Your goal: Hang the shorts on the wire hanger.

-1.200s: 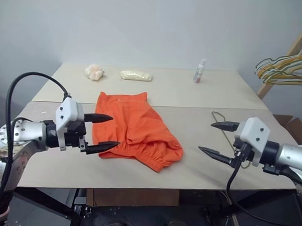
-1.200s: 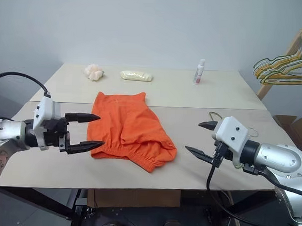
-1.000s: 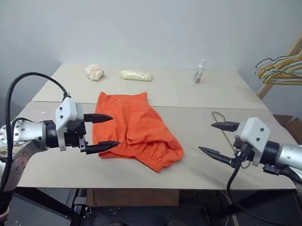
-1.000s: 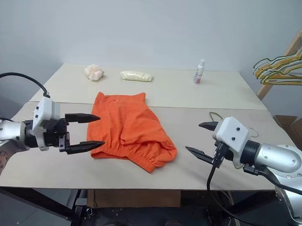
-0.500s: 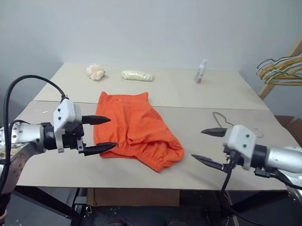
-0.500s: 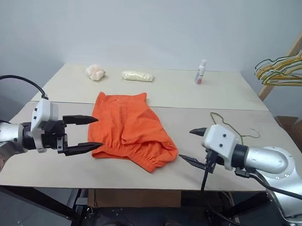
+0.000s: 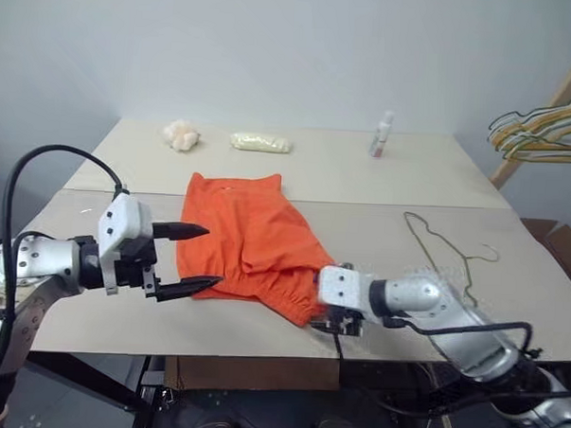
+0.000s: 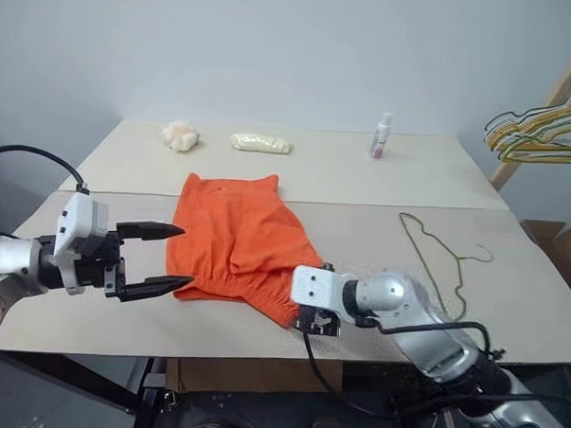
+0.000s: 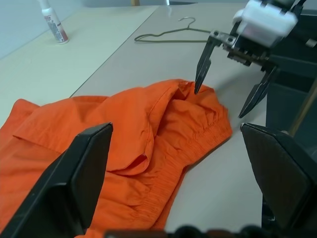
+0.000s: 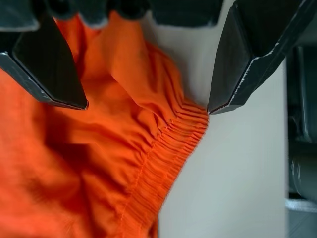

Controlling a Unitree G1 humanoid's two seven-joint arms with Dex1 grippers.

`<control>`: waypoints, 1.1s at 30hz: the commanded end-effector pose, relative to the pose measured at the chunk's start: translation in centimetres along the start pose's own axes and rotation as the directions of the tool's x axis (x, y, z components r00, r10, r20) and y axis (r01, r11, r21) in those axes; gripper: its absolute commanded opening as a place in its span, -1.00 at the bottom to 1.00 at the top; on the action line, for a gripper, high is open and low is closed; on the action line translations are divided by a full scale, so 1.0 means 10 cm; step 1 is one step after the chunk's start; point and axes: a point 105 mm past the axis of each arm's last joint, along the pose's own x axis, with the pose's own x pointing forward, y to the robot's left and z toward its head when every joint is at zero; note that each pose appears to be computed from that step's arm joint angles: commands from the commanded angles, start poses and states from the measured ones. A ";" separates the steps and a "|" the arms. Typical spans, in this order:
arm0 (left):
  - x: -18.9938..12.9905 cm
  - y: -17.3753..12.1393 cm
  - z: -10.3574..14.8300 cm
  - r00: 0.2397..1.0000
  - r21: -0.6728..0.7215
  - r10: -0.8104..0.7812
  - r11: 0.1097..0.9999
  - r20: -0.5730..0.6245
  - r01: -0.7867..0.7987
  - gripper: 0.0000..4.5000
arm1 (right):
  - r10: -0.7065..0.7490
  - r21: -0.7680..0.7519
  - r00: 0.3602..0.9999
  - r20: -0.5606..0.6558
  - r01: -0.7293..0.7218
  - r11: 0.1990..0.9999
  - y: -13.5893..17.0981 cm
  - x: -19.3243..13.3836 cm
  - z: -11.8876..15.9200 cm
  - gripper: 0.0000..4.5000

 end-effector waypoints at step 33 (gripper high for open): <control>0.05 0.05 0.08 1.000 0.076 -0.010 0.997 0.009 0.009 1.00 | -0.129 -0.384 0.960 -0.247 0.025 0.923 -1.13 -0.93 -1.14 -0.72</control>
